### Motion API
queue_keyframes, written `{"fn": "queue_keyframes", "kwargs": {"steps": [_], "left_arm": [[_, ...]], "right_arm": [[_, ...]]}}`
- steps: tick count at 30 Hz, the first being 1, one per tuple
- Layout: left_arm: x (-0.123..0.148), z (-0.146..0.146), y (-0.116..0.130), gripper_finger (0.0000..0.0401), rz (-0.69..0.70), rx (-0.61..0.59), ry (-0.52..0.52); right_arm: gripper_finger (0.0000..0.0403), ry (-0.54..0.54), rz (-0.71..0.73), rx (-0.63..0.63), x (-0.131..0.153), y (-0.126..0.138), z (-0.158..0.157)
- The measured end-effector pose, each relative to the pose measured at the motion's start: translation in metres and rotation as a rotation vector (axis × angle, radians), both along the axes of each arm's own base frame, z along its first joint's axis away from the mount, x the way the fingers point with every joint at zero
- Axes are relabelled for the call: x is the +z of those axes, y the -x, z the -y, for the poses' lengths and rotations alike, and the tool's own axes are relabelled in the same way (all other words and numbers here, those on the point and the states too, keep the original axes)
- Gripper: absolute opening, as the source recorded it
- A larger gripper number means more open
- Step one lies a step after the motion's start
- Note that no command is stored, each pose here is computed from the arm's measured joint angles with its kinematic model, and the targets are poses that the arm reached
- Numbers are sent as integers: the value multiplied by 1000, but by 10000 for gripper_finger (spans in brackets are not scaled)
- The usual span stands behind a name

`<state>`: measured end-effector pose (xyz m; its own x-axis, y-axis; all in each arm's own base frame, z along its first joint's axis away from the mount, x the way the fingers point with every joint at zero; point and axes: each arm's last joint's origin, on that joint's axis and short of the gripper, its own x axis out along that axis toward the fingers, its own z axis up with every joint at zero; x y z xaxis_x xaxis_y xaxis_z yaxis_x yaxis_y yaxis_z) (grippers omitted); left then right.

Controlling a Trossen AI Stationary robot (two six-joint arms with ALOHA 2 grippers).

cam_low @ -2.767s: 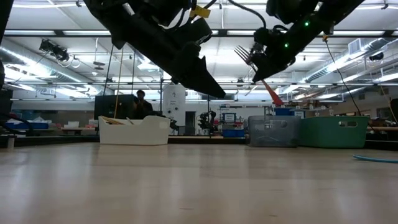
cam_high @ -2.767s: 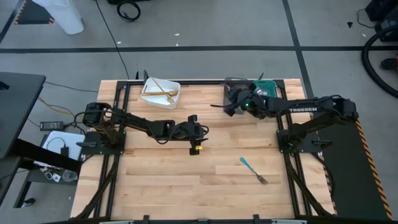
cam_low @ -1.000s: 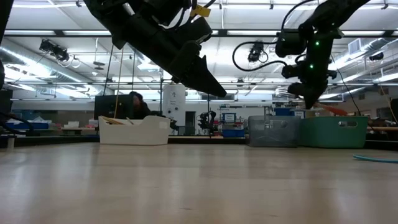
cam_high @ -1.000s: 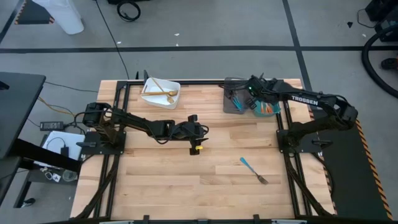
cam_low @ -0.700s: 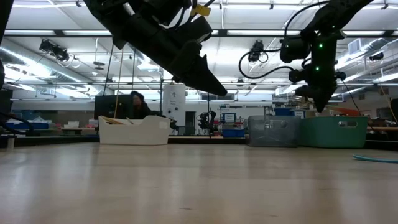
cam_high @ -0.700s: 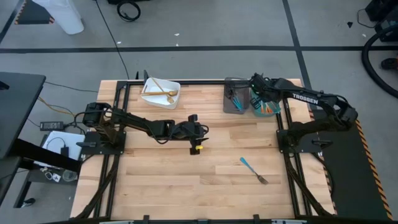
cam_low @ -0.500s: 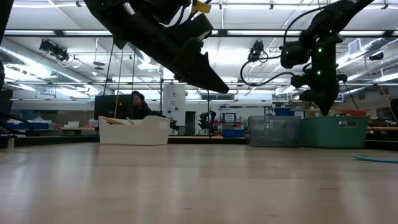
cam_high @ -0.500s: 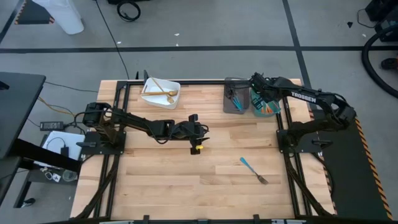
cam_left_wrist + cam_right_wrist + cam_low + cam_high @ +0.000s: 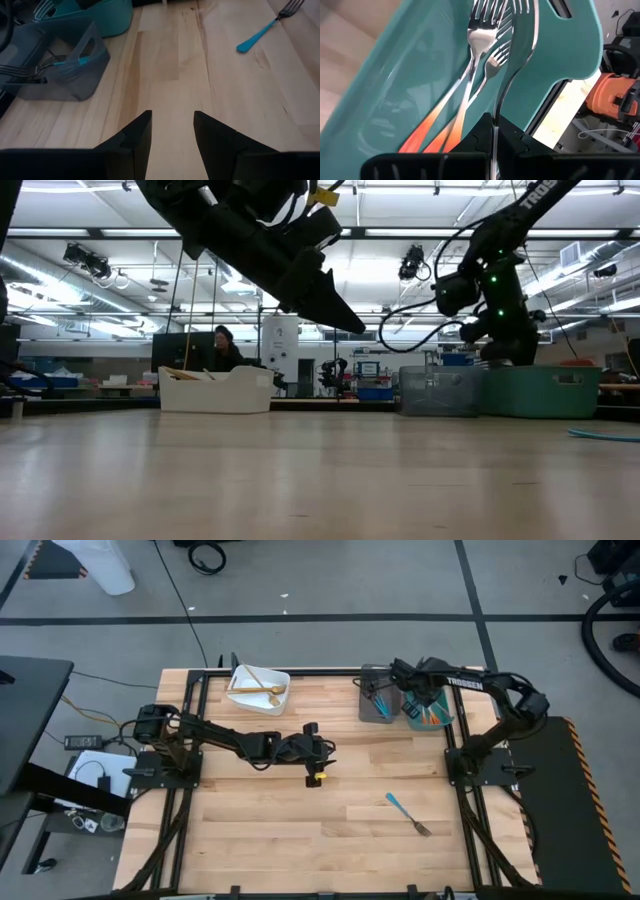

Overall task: Sort silverware by color (type)
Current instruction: Put the orange fork into the green bin

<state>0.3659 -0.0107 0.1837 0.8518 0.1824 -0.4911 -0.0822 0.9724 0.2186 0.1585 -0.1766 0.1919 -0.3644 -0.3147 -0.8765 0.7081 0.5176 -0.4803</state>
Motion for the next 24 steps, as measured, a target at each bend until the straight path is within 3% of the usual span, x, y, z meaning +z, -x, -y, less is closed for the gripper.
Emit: {"fn": "queue_keyframes", "kwargs": {"steps": [10, 24], "left_arm": [[-1, 0, 1, 153, -9, 4, 7], [-3, 1, 2, 153, -26, 15, 29]], "right_arm": [[15, -1, 30, -51, 24, 6, 2], [15, -75, 31, -86, 16, 9, 6]]}}
